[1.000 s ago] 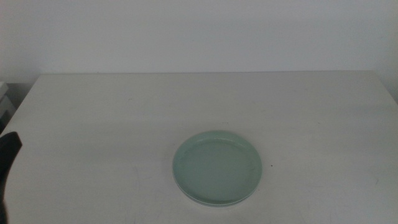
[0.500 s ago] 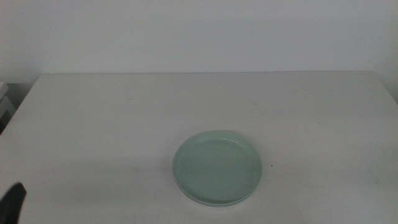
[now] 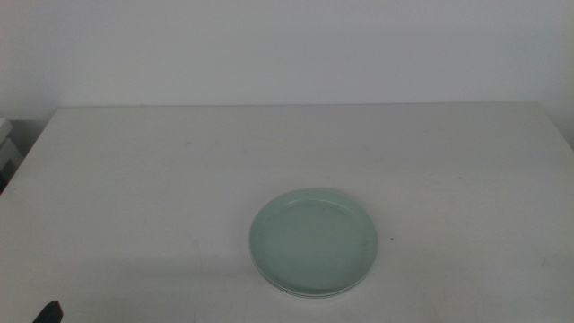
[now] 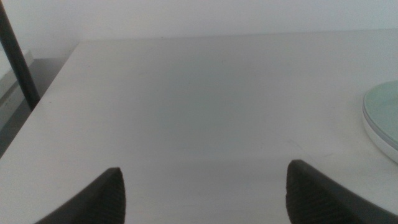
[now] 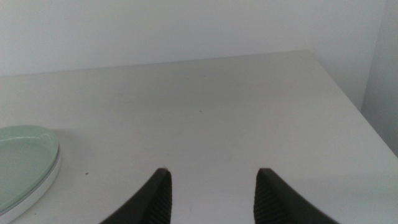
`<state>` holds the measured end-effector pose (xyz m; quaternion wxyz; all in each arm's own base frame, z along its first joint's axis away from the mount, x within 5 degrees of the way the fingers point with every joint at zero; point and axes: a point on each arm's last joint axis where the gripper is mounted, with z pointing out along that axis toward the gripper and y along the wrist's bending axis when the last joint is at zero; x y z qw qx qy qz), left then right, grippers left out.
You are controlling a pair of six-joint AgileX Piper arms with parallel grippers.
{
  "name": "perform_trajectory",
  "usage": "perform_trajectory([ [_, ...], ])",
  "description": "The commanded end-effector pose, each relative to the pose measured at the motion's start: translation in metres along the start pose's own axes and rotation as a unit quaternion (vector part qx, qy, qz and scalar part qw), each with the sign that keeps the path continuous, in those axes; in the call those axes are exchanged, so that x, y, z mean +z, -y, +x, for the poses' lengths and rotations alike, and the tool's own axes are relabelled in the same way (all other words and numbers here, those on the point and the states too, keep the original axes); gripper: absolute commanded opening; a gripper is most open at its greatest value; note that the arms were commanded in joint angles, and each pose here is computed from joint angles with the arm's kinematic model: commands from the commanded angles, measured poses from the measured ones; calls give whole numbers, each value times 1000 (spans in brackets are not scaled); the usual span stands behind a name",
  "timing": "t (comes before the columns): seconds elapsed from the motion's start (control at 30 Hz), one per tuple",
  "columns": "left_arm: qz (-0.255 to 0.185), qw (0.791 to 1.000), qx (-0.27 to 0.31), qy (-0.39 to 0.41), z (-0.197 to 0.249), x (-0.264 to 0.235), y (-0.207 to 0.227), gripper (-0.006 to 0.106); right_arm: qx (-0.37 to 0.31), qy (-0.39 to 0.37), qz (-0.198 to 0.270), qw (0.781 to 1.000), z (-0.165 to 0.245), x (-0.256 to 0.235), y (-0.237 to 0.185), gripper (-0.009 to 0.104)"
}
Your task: Stack the three bowls on top of each other.
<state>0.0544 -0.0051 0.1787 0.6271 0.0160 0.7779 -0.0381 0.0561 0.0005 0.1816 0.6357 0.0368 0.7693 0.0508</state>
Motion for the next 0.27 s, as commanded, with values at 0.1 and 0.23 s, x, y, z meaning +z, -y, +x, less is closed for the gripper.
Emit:
perform_trajectory([
  [0.1,-1,999,-7,41,-7,-1,0,86,-6,33,-5,999,-7,-1,-1,36],
  [0.23,-1,999,-7,41,-7,-1,0,86,-12,33,-4,999,-7,-1,-1,36],
])
